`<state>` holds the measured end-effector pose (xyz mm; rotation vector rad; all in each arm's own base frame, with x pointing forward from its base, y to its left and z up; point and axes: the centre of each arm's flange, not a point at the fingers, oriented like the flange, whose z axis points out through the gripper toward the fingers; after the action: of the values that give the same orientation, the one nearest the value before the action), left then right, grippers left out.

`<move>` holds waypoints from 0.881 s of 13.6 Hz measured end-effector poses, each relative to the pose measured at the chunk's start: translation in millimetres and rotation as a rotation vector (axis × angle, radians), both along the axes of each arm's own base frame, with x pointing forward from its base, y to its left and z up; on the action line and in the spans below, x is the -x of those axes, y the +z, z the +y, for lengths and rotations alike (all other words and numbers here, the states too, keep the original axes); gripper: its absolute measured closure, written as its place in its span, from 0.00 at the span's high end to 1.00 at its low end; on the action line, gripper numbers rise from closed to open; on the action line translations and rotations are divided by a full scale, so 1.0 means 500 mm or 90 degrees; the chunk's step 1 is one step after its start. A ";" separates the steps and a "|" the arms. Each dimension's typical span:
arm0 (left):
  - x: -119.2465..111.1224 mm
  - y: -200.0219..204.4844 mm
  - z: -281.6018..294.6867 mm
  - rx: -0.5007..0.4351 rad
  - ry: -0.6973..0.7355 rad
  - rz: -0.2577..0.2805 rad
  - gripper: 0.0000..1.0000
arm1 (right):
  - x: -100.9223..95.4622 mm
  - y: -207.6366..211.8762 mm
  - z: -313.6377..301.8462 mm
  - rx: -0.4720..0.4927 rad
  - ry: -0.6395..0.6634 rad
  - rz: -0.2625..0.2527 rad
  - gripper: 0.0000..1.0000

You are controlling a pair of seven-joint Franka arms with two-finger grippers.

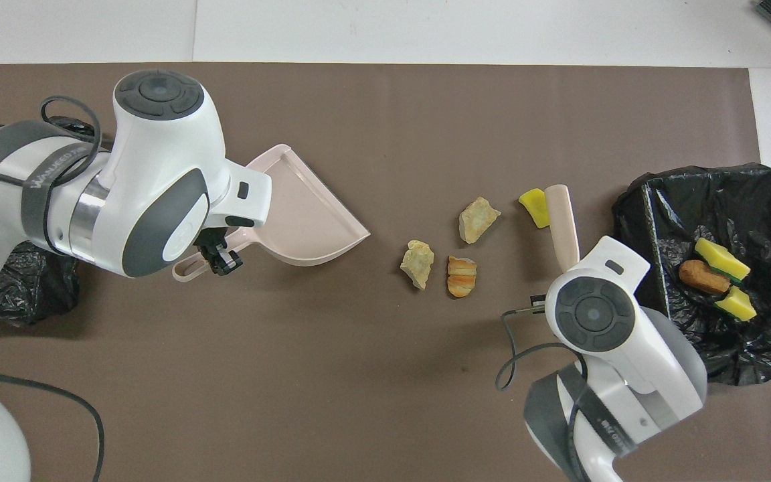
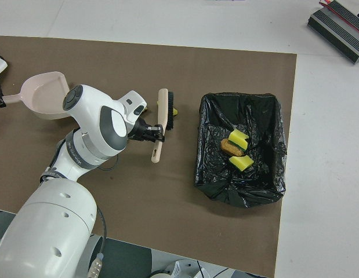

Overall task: Sweep and dump trash in bin
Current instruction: 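Place the dustpan near the scraps while the right gripper brings the brush, then sweep the remaining scraps into the dustpan with the right gripper's brush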

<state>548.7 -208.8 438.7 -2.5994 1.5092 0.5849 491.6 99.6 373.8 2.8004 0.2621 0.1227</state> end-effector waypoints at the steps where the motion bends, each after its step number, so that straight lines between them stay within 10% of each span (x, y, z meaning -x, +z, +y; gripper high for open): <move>1: 0.026 -0.020 -0.003 0.000 -0.032 0.006 0.32 | -0.018 -0.012 -0.035 -0.005 0.025 0.004 0.26; 6: 0.186 -0.097 -0.047 0.029 -0.135 -0.089 0.32 | -0.063 -0.091 0.021 -0.017 0.098 0.034 0.26; 12: 0.201 -0.101 -0.055 0.038 -0.149 -0.107 0.32 | 0.001 -0.098 0.216 -0.107 0.091 0.071 0.26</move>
<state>448.0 -236.4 388.3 -2.3925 1.7626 0.2956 491.2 207.7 325.1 2.9579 0.5020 0.0220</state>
